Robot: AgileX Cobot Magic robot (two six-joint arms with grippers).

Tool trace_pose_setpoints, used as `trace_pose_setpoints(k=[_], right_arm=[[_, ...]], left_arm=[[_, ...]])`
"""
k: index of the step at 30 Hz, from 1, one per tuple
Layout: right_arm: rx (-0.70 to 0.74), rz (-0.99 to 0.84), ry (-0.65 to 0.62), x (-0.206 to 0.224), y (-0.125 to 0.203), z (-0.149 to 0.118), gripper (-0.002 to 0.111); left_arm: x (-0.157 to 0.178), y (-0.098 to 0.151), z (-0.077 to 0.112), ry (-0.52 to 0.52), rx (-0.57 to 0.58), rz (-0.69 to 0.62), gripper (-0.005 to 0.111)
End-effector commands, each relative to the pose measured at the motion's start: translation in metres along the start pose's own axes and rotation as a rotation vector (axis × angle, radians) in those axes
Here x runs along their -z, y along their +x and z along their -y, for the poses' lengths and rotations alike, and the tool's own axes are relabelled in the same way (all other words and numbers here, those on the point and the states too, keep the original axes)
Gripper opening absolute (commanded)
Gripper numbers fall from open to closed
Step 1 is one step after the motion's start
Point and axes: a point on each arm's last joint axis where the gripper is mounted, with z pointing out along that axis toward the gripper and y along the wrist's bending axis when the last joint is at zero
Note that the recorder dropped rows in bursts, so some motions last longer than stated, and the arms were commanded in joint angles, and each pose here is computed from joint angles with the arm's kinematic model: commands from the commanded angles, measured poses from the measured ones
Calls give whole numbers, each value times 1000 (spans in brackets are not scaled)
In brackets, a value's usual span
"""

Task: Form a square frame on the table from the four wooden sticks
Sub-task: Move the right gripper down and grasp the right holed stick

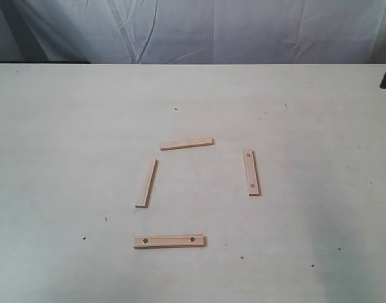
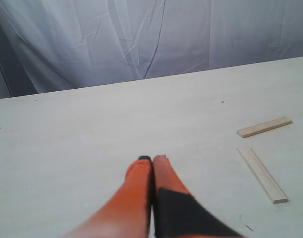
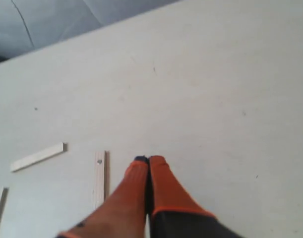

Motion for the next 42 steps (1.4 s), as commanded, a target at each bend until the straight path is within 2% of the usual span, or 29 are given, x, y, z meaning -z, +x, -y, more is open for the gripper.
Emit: trace_pose_setpoints(k=[1, 4, 10, 14, 16, 20, 26, 28, 29, 31, 36, 42], right_arm=[[60, -220, -22, -35, -13, -13, -1], [120, -336, -60, -64, -14, -34, -1], [222, -517, -107, -127, 7, -84, -1], [283, -611, -50, -157, 18, -107, -1], [308, -646, 20, -170, 23, -114, -1], [299, -649, 128, -193, 31, -121, -1], [296, -708, 173, -214, 50, -114, 0], [285, -713, 206, -220, 54, -110, 15], [280, -711, 211, -223, 56, -109, 31], [268, -700, 209, -227, 58, -109, 48], [224, -690, 221, -236, 64, -107, 39], [213, -717, 239, -245, 73, -102, 39]], left_arm=[[0, 0, 0, -4, -2, 11, 0], [0, 0, 0, -4, -2, 11, 0], [0, 0, 0, -4, -2, 11, 0], [0, 0, 0, -4, -2, 11, 0], [0, 0, 0, -4, -2, 11, 0], [0, 0, 0, -4, -2, 11, 0], [0, 0, 0, -4, -2, 11, 0], [0, 0, 0, -4, -2, 11, 0], [0, 0, 0, -4, -2, 11, 0], [0, 0, 0, -4, -2, 11, 0], [0, 0, 0, -4, -2, 11, 0], [0, 0, 0, -4, -2, 11, 0]])
